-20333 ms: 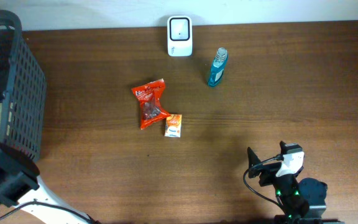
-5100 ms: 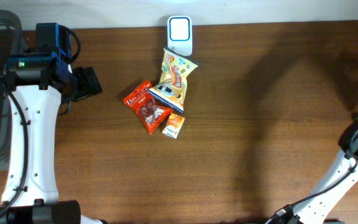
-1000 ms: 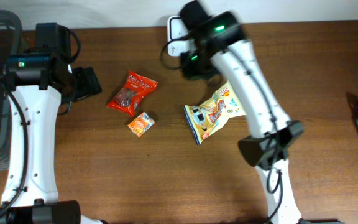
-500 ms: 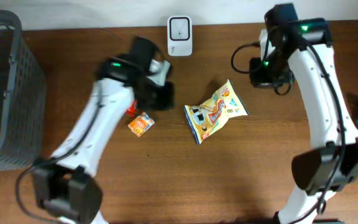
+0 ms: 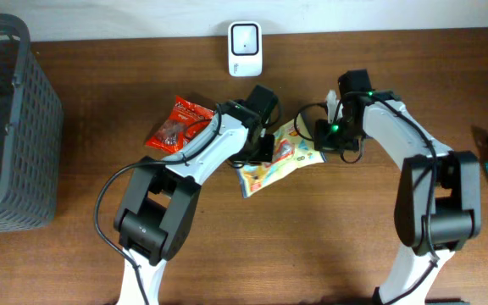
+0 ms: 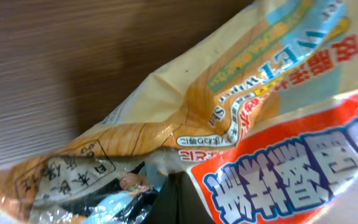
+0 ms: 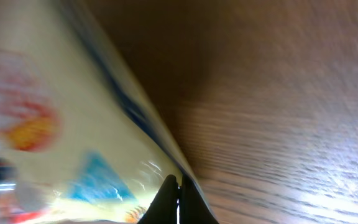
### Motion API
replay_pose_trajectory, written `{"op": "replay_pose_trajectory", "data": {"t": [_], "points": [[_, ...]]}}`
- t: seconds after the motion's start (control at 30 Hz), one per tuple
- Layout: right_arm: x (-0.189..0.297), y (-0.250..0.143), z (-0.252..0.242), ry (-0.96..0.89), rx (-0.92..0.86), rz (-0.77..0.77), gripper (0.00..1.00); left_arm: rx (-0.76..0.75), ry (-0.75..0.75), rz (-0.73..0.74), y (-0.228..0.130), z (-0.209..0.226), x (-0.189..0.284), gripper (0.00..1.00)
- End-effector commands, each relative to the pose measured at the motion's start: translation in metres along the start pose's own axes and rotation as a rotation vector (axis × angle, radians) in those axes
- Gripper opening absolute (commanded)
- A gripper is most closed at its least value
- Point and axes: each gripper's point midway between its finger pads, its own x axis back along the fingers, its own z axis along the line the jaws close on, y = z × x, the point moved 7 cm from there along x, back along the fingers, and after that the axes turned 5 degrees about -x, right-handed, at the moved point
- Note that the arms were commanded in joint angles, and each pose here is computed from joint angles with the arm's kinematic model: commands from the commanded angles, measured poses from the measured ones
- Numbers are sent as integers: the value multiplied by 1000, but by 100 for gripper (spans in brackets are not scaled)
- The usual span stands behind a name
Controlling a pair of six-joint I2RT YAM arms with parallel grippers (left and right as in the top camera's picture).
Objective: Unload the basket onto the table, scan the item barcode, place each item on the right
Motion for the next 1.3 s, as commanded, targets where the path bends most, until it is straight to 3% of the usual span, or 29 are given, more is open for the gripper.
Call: {"op": "replay_pose_trajectory", "data": {"t": [0.0, 0.1, 0.2, 0.3, 0.33, 0.5, 0.63, 0.73, 0.83, 0.87, 0.97, 1.17, 1.2, 1.27], "points": [[-7, -15, -24, -169, -104, 70, 4, 48, 397, 7, -4, 60, 0, 0], [16, -25, -15, -138, -129, 83, 4, 95, 418, 8, 14, 72, 40, 0], [65, -12, 41, 262, 14, -43, 4, 126, 393, -68, 39, 68, 107, 0], [55, -3, 65, 364, 79, -67, 4, 162, 238, 21, 31, 66, 103, 0], [35, -6, 83, 371, 107, -37, 4, 178, 238, 99, 18, 73, 90, 0], [-33, -15, 120, 376, 74, 46, 4, 206, 202, 209, -12, 87, 32, 0], [-57, -27, 54, -137, -70, 55, 4, 237, 350, 217, -25, 126, 15, 0], [-50, -37, 32, -254, -108, 111, 4, 220, 371, 192, -19, 130, 19, 0], [-17, -35, 56, -115, -42, 83, 4, 214, 331, 120, 0, 118, 62, 0], [7, -28, 89, 113, 90, 45, 4, 219, 276, 56, 9, 110, 86, 0], [25, -11, 131, 401, 212, -55, 4, 272, 233, -69, 18, 115, 130, 0], [-53, -26, 184, 423, 257, -23, 4, 426, 266, 43, -6, 176, 128, 0], [-63, -27, 183, 392, 231, -18, 4, 427, 269, 54, -7, 176, 129, 0], [-74, -28, 152, 143, 127, -37, 4, 427, 271, 61, -9, 176, 129, 0]]}}
